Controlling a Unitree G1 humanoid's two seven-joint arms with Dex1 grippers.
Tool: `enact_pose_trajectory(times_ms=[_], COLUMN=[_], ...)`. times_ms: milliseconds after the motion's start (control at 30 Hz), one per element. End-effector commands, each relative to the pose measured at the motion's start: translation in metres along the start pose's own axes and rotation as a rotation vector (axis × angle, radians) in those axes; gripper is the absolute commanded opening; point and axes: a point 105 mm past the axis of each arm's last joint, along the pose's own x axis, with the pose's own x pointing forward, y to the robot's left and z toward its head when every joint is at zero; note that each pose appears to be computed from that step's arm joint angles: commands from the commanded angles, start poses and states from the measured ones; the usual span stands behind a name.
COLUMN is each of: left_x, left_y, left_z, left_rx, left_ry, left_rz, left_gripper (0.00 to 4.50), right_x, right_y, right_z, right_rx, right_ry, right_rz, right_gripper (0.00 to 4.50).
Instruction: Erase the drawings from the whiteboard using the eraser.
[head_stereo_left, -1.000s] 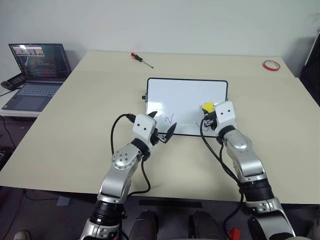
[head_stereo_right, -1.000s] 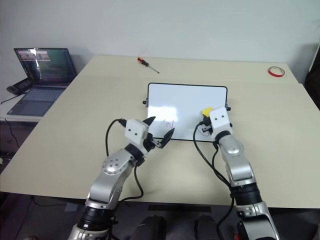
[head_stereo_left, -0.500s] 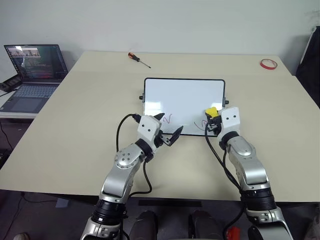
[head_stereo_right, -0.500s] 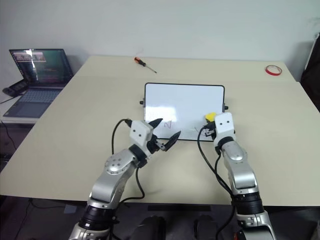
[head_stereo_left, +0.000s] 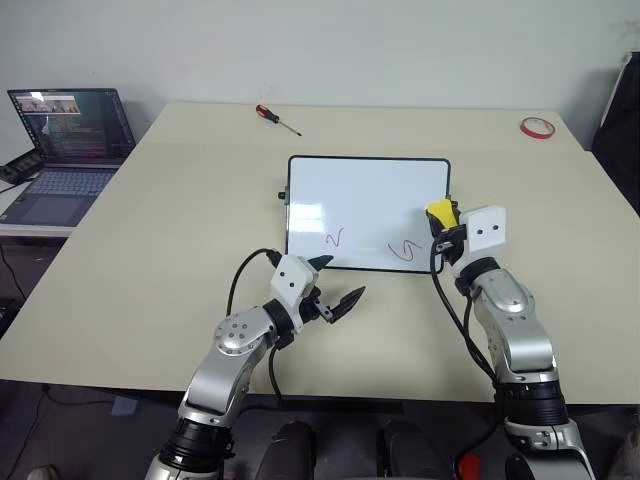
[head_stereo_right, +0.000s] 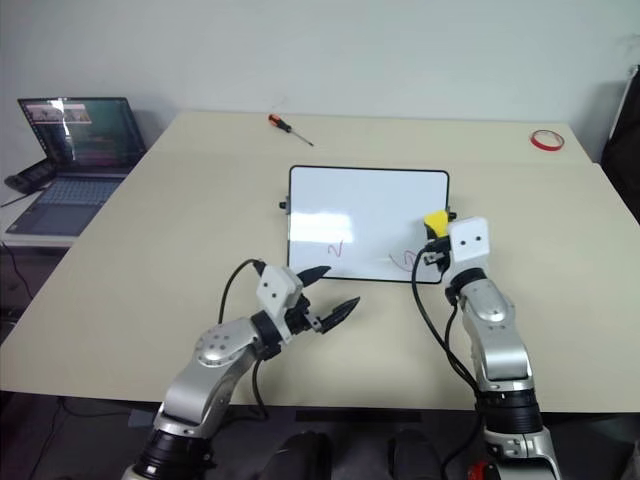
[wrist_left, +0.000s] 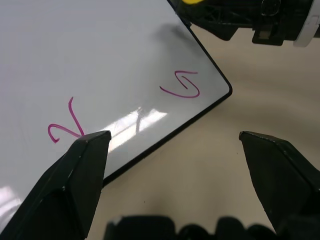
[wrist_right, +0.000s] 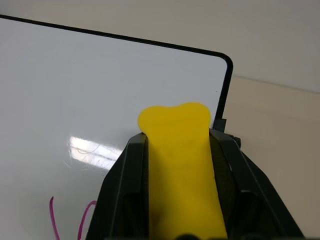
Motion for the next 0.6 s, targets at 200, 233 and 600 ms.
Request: enact_pose_trajectory(times_ms=[200,233,600], left_x=[0.005,0.006,0.001], left_y=[-0.007,-0.006,-0.002], left_z=[0.007,0.008,0.015], left_rx=[0.033,0.037,0.056], left_ry=[-0.031,-0.035,-0.044], left_rz=[-0.005,-0.001,0.036], left_gripper=[4.5,4.5,4.5], right_x=[0.01,0.011,-0.003], right_y=[0.022,0.025,0.035], right_z=[-0.011,-0.021,-0.061], right_rx=[0.001,-0.003,-0.037], right_ry=[-0.041,-0.015,0.142], right_rz=[0.056,0.063,0.154], right_gripper=[1.26,1.26,1.26])
